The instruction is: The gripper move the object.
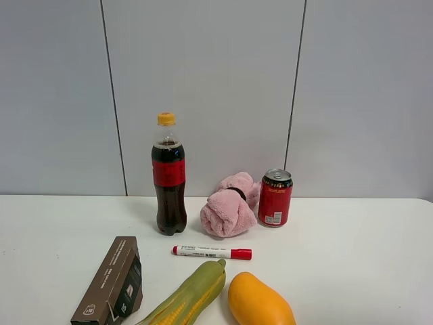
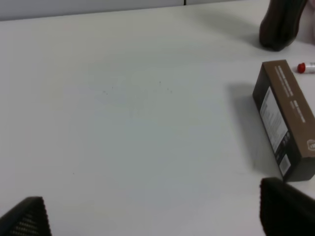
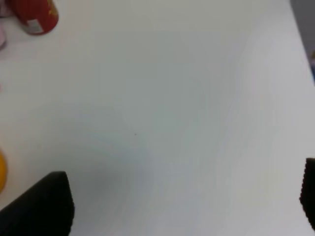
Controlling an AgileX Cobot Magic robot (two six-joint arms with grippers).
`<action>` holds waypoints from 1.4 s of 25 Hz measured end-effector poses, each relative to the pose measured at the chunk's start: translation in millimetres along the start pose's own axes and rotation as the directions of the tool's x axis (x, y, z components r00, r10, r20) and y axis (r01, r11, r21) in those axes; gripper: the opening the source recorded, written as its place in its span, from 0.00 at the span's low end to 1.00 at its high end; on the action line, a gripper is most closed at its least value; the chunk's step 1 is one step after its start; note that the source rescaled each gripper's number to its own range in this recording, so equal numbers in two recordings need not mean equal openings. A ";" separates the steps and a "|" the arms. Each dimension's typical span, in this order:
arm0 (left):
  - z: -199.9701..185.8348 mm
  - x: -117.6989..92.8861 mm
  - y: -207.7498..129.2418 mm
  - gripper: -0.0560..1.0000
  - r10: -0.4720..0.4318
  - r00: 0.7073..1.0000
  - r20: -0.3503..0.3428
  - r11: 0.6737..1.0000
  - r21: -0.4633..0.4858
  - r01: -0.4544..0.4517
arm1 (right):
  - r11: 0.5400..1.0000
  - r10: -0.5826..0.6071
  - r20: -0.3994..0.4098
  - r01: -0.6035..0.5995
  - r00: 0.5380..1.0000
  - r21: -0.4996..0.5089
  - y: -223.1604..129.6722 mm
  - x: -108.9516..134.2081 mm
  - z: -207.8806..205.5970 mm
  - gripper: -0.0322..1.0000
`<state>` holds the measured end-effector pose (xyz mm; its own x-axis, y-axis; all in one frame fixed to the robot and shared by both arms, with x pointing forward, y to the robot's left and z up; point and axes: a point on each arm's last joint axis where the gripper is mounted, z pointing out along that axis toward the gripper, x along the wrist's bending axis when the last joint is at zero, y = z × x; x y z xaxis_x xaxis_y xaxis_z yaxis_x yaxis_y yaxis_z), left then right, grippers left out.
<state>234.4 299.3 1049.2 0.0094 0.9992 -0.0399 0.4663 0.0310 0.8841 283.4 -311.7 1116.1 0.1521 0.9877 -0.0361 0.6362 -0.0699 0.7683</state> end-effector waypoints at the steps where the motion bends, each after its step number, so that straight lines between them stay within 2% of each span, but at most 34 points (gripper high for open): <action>1: 0.0 0.0 0.0 1.00 0.000 1.000 0.000 1.000 0.000 0.000 | 1.000 0.012 0.014 -0.012 1.000 -0.029 -6.0 -1.7 -4.9 0.93; 5: 0.0 0.0 0.0 1.00 0.000 1.000 0.000 1.000 0.000 0.000 | 0.992 0.043 0.011 -0.042 0.999 -0.120 -33.9 -1.9 -10.8 0.93; 13: 0.0 0.0 0.0 1.00 0.000 1.000 0.000 1.000 0.000 0.000 | 0.975 0.078 -0.097 -0.096 0.992 -0.199 -81.7 6.1 -1.9 0.93; 19: 0.0 0.0 0.0 1.00 0.000 1.000 0.000 1.000 0.000 0.000 | 0.977 0.054 -0.122 -0.078 0.991 -0.197 -83.2 9.2 2.8 0.93; 35: 0.0 0.0 0.0 1.00 0.000 1.000 0.000 1.000 0.000 0.000 | 0.978 0.048 -0.121 -0.071 0.992 -0.198 -83.3 9.2 3.0 0.93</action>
<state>234.4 299.3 1049.2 0.0096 0.9991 -0.0402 0.4663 0.0311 0.8841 234.1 -297.2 1049.9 0.0901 0.9929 0.0779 0.4618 -0.1109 0.8800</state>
